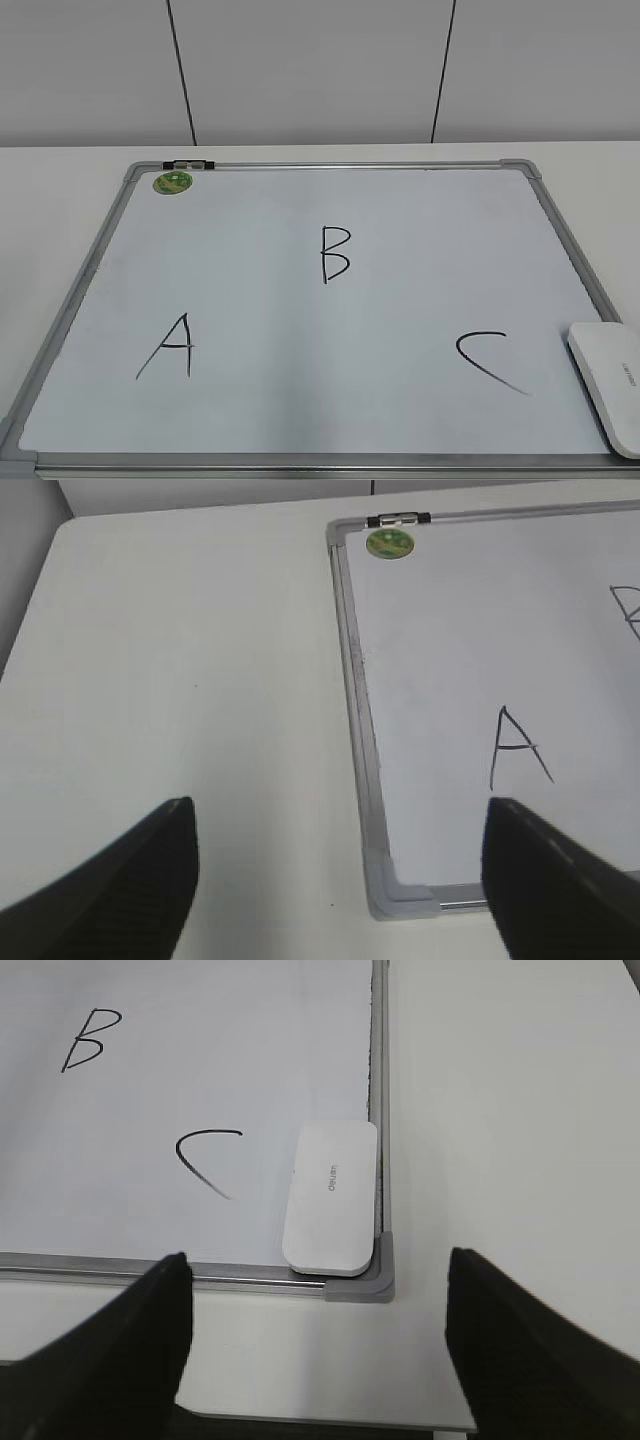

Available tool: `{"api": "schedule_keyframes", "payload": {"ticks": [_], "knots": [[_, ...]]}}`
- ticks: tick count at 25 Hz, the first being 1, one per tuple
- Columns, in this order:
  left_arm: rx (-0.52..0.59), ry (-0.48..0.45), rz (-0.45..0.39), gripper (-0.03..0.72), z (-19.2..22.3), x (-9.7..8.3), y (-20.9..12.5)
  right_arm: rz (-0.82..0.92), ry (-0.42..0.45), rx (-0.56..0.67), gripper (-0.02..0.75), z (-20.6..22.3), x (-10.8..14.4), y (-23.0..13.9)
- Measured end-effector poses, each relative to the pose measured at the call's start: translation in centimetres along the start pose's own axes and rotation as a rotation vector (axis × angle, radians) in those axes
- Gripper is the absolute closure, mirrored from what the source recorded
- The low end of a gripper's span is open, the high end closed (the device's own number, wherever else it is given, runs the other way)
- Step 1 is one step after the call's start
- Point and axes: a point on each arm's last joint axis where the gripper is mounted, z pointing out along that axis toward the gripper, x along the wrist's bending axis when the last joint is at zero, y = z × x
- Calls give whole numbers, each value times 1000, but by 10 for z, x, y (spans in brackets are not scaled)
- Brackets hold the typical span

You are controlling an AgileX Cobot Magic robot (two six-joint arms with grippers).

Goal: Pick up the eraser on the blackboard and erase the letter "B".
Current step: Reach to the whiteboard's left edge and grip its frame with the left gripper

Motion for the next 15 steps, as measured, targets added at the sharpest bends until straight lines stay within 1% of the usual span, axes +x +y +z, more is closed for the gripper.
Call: {"api": "schedule_keyframes", "payload": {"ticks": [2, 8, 11, 15], "knots": [[58, -10, -12, 29, 18, 0, 17, 0, 0, 0, 151, 0, 0, 0], [182, -18, -34, 51, 73, 1, 65, 0, 0, 0, 151, 0, 0, 0], [275, -24, -43, 77, 107, 2, 85, 0, 0, 0, 151, 0, 0, 0], [462, -71, -49, 96, 161, -1, 99, 0, 0, 0, 151, 0, 0, 0]]}}
